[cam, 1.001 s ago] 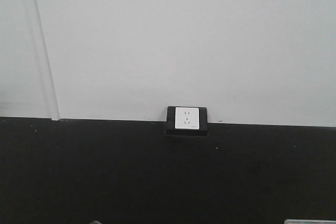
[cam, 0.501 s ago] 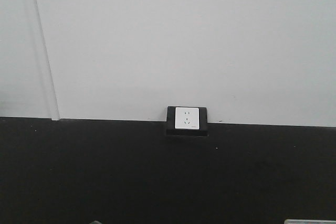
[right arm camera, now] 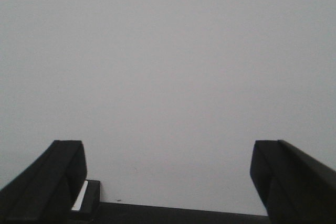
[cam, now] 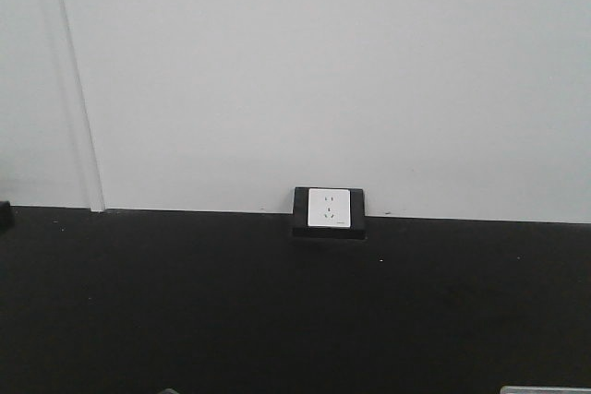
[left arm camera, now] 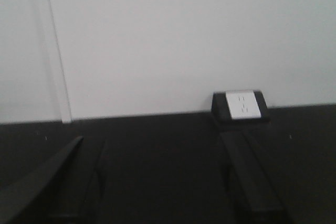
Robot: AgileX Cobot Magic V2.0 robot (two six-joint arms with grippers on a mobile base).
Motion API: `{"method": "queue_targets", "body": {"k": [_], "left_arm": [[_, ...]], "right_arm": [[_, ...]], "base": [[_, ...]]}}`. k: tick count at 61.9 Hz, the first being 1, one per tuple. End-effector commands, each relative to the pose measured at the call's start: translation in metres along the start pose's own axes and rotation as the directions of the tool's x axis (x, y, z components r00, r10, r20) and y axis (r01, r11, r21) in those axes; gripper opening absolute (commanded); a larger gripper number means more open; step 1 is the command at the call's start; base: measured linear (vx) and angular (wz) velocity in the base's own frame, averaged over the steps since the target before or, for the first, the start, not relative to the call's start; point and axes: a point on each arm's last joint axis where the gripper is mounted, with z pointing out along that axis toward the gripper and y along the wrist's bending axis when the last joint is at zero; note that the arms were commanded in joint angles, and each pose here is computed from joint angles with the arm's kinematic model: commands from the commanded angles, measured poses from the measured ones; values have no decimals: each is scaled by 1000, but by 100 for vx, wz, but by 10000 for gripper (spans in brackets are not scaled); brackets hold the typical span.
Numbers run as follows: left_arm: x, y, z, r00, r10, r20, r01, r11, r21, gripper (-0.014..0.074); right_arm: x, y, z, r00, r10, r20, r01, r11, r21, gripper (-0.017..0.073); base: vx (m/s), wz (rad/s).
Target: Wipe beaker with gray cloth and return to tray
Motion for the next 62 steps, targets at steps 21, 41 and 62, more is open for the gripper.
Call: {"method": "queue_targets", "body": {"k": [21, 41, 62], "left_arm": [[91, -33, 103, 691, 25, -723, 24, 998, 58, 542], [152, -36, 148, 556, 7, -831, 31, 999, 29, 542], [183, -53, 164, 522, 77, -850, 6, 996, 94, 473]], "right_arm": [[-11, -2, 9, 998, -2, 65, 1, 1000, 16, 522], [-9, -2, 11, 999, -19, 45, 18, 1000, 14, 515], [-8, -2, 11, 998, -48, 39, 48, 999, 14, 515]], "base": [[0, 0], [0, 0], [0, 0]]}}
